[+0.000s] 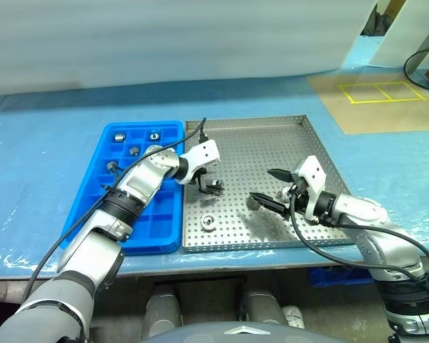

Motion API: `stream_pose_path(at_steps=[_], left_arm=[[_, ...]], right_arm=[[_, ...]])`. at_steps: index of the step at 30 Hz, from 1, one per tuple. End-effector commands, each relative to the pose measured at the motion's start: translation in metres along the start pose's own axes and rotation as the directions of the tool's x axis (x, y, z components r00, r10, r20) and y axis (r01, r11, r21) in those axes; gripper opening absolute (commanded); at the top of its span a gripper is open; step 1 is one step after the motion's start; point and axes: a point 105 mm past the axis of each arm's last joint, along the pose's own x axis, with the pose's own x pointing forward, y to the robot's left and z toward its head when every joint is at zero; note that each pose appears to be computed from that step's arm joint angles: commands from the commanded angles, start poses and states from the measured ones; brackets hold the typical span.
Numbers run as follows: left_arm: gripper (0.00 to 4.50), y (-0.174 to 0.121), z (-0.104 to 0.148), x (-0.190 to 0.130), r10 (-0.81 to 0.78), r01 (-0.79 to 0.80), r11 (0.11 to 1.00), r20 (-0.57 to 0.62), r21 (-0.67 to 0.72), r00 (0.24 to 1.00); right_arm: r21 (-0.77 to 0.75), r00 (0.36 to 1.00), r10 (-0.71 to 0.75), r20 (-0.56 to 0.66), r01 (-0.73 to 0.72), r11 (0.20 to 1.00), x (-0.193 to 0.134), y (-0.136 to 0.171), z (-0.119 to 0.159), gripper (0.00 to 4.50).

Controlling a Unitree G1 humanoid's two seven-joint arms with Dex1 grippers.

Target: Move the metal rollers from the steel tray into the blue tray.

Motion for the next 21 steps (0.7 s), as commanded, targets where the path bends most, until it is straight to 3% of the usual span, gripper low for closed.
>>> stream_pose_path(at_steps=[1,12,15,21], left_arm=[[4.5,0.004,0.007,0.0,0.004,-0.003,0.997,-0.018,0.071,1.0],[4.5,-0.006,-0.004,0.015,-0.056,0.062,0.995,-0.084,0.075,0.995],[3.98,-0.007,-0.01,0.019,-0.055,0.064,0.995,-0.118,0.074,0.991],[1.9,-0.01,-0.009,0.021,-0.073,0.081,0.995,-0.113,0.063,0.991]], right_arm=[[-0.029,0.999,0.012,0.034,-0.011,1.0,0.0,0.005,0.011,4.46],[-0.026,1.0,0.007,0.028,-0.006,1.0,0.0,0.006,0.008,4.46],[-0.027,1.0,0.006,0.029,-0.005,1.0,0.001,0.007,0.008,4.5],[-0.027,1.0,0.005,0.029,-0.004,1.0,0.001,0.008,0.007,4.5]])
